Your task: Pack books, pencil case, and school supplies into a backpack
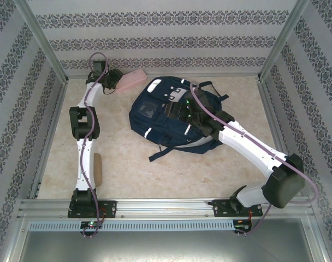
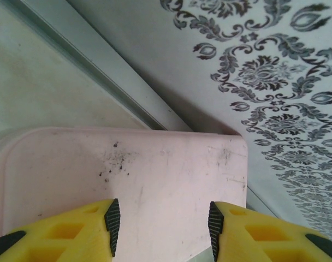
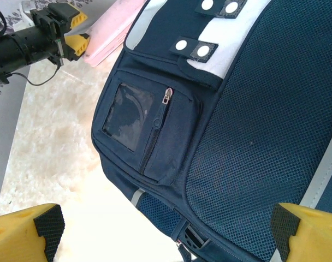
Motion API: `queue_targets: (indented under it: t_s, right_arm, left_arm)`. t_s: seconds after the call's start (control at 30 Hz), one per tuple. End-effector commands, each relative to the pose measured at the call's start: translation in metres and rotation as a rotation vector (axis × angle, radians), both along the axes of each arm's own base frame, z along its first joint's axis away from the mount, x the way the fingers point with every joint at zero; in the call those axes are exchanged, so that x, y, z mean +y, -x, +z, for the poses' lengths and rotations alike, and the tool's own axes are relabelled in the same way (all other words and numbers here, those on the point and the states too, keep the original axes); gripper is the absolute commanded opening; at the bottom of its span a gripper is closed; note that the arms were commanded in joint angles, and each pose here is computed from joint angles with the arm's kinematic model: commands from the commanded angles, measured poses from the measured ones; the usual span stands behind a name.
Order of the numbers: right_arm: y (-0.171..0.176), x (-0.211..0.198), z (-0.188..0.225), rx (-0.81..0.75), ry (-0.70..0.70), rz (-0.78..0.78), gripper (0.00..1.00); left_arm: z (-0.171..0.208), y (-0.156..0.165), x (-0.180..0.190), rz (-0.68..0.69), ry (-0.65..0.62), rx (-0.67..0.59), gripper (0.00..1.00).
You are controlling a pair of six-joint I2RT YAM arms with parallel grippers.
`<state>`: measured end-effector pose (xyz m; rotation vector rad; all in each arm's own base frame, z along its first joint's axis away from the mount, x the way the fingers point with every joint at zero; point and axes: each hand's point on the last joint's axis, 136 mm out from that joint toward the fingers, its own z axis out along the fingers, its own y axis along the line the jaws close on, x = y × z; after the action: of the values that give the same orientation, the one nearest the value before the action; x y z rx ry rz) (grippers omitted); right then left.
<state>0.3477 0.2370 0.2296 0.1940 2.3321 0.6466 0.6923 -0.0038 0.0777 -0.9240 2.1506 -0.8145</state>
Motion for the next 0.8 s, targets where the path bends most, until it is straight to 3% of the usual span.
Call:
queue_targets:
  t_s: [0.0, 0.23, 0.43, 0.6, 0.77]
  right_arm:
    - [-0.004, 0.004, 0.010, -0.023, 0.010, 0.002, 0.98]
    - [-0.008, 0.022, 0.004, -0.016, -0.018, 0.092, 0.98]
    - [-0.007, 0.035, -0.007, 0.009, -0.058, 0.186, 0.98]
    - [-0.007, 0.043, -0.019, 0.038, -0.063, 0.248, 0.98]
    - [-0.007, 0.050, -0.027, 0.049, -0.070, 0.281, 0.98]
  left_arm:
    - [-0.057, 0.057, 0.011, 0.038, -0.030, 0.270, 0.49]
    - [-0.039, 0.144, 0.023, 0.124, -0.101, 0.349, 0.49]
    - [-0.045, 0.240, 0.011, 0.184, -0.055, 0.450, 0.49]
    - [-0.050, 0.323, -0.016, 0.195, -0.054, 0.523, 0.49]
    - [-0.049, 0.381, -0.056, 0.198, -0.060, 0.540, 0.49]
